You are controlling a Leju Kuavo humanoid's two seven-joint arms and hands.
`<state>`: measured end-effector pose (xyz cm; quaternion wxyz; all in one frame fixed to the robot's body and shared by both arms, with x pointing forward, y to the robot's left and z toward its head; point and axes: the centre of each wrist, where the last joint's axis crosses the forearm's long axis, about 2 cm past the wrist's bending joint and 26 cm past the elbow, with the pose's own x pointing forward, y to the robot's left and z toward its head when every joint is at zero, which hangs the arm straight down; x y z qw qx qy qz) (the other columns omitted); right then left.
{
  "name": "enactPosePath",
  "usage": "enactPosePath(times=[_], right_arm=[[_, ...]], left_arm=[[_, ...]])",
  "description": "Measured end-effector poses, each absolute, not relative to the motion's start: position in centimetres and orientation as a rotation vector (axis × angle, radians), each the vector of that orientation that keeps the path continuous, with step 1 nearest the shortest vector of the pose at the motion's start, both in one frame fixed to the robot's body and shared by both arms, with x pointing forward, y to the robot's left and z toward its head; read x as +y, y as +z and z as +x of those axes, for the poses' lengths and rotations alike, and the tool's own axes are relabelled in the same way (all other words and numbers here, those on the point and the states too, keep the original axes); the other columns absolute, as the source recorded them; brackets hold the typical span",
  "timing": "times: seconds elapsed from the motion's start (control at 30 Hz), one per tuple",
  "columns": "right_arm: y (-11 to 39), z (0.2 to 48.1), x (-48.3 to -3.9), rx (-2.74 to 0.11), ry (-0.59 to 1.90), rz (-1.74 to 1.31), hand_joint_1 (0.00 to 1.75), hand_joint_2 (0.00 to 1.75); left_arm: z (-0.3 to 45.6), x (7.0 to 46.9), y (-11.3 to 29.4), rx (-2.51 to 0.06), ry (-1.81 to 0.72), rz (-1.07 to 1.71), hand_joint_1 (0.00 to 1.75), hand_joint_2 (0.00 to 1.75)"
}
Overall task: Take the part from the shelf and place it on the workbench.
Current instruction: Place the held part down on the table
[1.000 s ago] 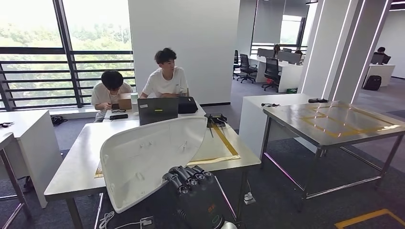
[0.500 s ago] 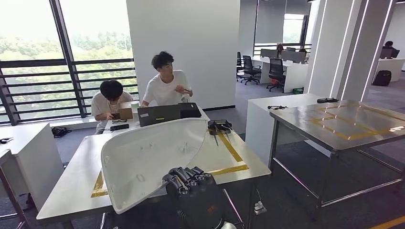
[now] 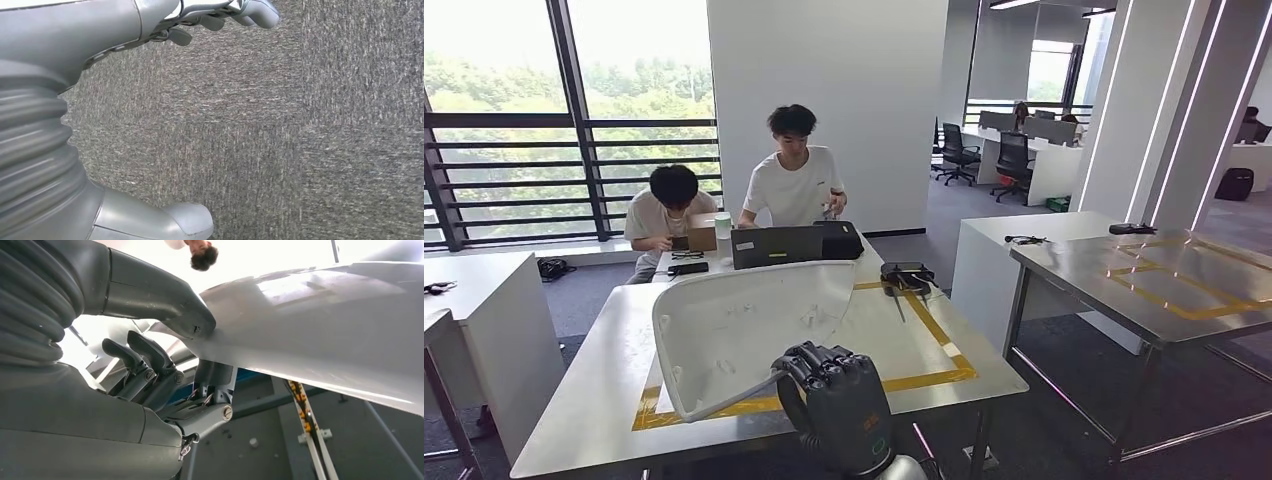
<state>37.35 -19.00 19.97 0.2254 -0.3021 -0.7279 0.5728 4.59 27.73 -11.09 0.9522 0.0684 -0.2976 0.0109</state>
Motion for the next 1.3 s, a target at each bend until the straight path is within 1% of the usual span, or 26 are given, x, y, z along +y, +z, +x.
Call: enactPosePath(times=[0.47,0.7,1.3], right_arm=[[20.48,37.93,-18.75,-2.019,1.550,-0.794,1.69,1.75],[20.19,37.82,-18.39,-2.017,1.549,-0.780,1.69,1.75],[20.03,37.67,-18.45,-2.032,1.561,-0.918,1.69,1.75]], left_arm=[[4.99,27.99,-11.05,-0.612,0.014,0.144,0.00,1.75],[4.42,28.31,-11.13,-0.602,0.012,0.149,0.00,1.75],[4.43,27.98,-11.12,-0.604,0.011,0.144,0.00,1.75]])
